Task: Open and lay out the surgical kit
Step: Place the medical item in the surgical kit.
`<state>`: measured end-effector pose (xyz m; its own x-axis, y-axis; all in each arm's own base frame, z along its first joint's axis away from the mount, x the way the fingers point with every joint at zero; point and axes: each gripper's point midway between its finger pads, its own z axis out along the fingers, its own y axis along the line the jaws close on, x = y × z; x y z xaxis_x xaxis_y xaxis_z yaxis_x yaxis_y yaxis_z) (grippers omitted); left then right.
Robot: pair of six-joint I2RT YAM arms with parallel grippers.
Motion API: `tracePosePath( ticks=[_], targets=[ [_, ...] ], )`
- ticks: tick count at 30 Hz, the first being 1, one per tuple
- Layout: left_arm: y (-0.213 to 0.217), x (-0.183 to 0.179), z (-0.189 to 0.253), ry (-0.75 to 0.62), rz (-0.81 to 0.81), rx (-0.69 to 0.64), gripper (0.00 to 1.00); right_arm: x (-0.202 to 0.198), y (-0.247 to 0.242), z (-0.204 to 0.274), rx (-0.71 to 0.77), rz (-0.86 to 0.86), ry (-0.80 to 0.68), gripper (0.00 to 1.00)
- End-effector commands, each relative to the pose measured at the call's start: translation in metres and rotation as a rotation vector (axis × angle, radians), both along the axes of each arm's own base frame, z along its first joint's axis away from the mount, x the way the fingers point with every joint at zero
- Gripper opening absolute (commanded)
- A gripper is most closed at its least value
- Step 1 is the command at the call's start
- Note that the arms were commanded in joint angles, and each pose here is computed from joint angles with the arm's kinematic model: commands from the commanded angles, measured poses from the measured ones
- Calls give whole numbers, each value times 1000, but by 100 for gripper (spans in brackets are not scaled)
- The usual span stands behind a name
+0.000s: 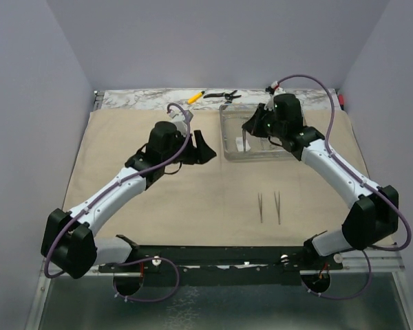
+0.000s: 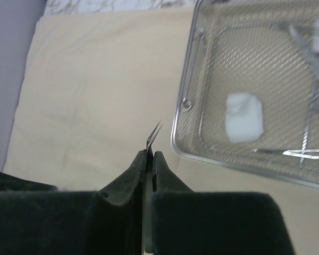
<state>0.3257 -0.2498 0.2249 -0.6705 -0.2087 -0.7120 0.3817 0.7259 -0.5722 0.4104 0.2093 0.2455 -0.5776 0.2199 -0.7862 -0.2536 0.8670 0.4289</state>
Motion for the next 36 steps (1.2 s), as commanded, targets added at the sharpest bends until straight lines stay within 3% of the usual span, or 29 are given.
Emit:
tracePosePath(
  ticks=[1, 5, 13, 22, 26, 29, 33, 36],
  targets=[
    [-22, -35, 11, -65, -30, -171, 64, -37, 17, 0, 157, -14, 16, 4],
    [-43, -64, 15, -73, -97, -271, 65, -64, 17, -9, 258, -26, 68, 4],
    [-91, -91, 6, -64, -220, -249, 67, -84, 29, -1, 359, 32, 122, 4],
    [-113, -71, -2, -89, -220, -167, 69, -92, 35, 3, 398, 60, 162, 4],
    [-114, -55, -3, -119, -183, -109, 64, -92, 34, 1, 364, 56, 190, 4],
    [-122, -50, -5, -106, -201, -89, 48, -88, 32, -1, 338, 38, 205, 4],
    [-131, -56, -14, -46, -250, -83, 1, -82, 31, -2, 328, 17, 210, 4],
    [-130, -59, -13, -39, -259, -86, 0, -77, 30, -4, 320, -5, 220, 9]
  ],
)
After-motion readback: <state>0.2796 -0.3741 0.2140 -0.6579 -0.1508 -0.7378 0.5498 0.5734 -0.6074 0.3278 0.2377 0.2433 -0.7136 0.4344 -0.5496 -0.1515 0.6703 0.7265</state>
